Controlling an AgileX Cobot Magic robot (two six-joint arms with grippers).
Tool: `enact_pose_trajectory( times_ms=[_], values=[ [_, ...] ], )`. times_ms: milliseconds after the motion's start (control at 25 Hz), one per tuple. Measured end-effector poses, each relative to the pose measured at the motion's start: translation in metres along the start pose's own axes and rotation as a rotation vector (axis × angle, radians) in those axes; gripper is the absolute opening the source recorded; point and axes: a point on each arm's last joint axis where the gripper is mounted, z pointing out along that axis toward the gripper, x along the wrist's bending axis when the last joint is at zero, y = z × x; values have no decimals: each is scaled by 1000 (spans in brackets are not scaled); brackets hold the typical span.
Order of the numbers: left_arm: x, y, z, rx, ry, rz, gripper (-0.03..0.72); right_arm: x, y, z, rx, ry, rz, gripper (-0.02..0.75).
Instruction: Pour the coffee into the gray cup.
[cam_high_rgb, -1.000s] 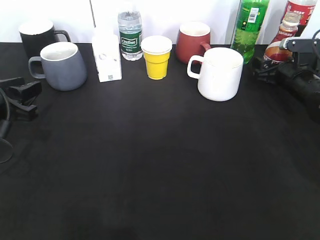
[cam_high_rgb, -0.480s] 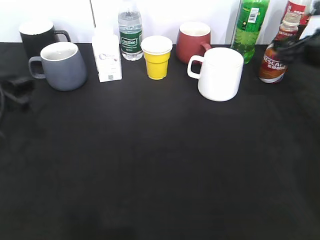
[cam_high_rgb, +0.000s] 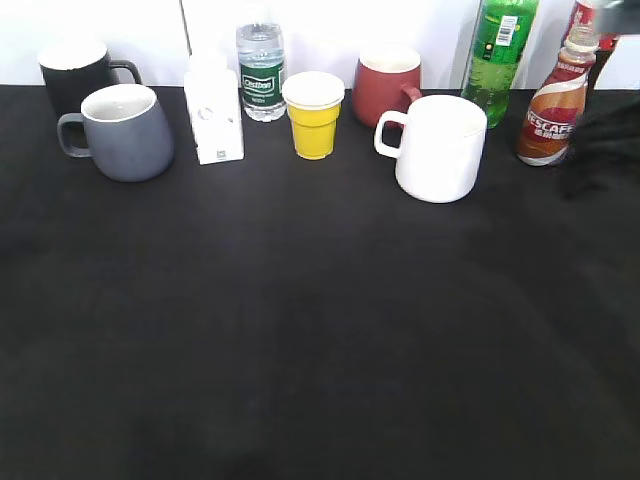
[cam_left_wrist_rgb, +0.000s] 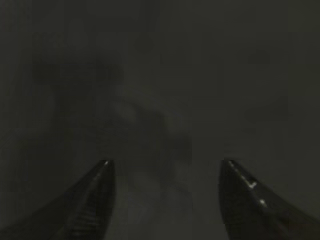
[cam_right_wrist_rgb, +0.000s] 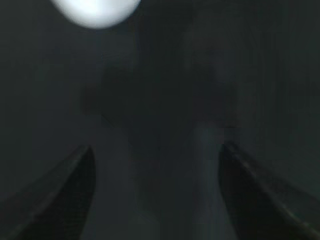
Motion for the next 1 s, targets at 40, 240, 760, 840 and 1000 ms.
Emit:
enact_pose_trajectory(
  times_ms=[40, 240, 760, 840, 1000],
  values=[
    [1, -6, -16, 13, 3, -4, 498, 1, -7, -14, 32, 14, -3, 589],
    [8, -69, -99, -149, 2, -27, 498, -6, -63, -128, -136, 48, -31, 589],
    [9, -136, -76, -388, -10, -30, 498, -25, -225, -117, -497, 67, -96, 589],
    [9, -136, -76, -388, -10, -30, 498, -25, -225, -117, -496, 68, -95, 589],
    [9, -136, -76, -388, -12, -31, 498, -25, -225, -117, -496, 68, -95, 589]
  ],
)
